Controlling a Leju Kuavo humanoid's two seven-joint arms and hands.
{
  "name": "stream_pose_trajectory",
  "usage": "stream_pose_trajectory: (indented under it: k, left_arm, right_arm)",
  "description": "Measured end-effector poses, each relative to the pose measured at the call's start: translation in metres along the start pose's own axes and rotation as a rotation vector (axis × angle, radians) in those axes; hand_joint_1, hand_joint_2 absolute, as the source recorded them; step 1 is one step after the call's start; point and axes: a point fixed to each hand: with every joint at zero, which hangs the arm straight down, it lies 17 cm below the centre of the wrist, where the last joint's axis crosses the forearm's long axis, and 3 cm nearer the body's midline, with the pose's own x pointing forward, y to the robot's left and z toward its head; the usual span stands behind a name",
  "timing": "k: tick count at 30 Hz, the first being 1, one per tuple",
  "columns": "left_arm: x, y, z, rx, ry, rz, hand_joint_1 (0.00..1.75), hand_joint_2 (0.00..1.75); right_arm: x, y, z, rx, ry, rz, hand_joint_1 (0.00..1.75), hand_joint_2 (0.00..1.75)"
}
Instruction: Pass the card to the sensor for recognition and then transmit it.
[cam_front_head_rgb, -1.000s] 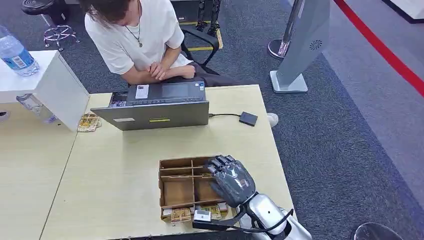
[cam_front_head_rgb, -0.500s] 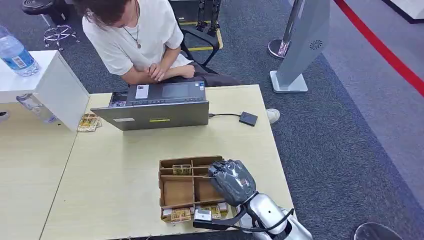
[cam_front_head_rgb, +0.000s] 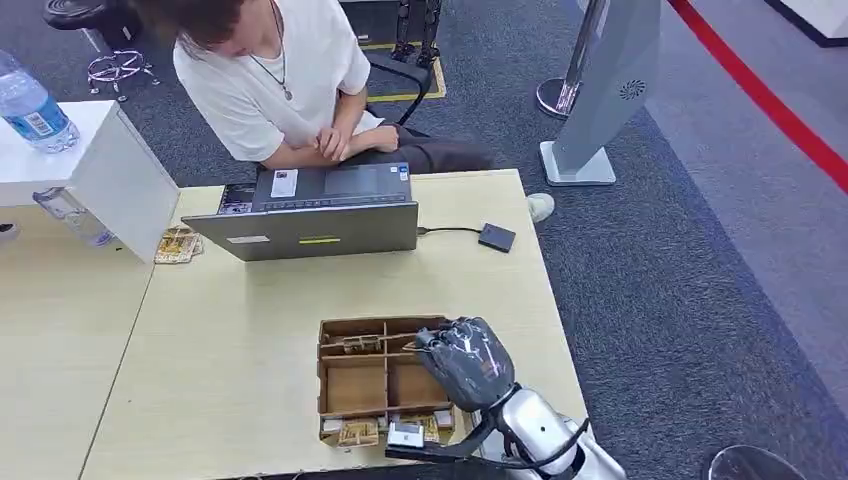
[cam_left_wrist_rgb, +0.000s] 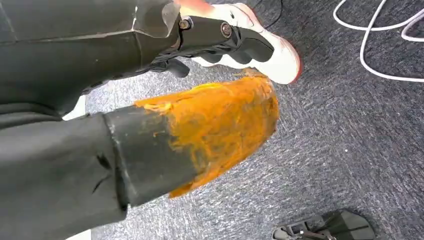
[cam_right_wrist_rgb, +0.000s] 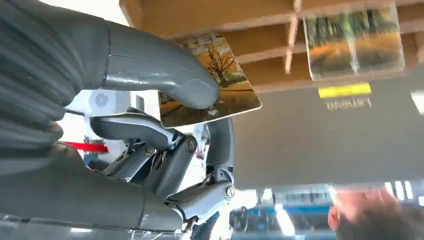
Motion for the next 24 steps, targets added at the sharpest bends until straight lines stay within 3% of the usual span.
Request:
stream_pose_trajectory:
  k: [13,24]
  left_arm:
    - [0.004,-0.004,0.001,-0.004,-0.005,-0.019,0.00,0.00]
    - [0.009,-0.007,0.003,-0.011,-0.019,-0.044,0.00,0.00]
  right_arm:
    - [0.027,-0.092,-0.022,-0.275,-0.110,0.045,1.75,1.75]
    - [0.015,-0.117,-0.050,-0.363,-0.092,0.051,1.75,1.75]
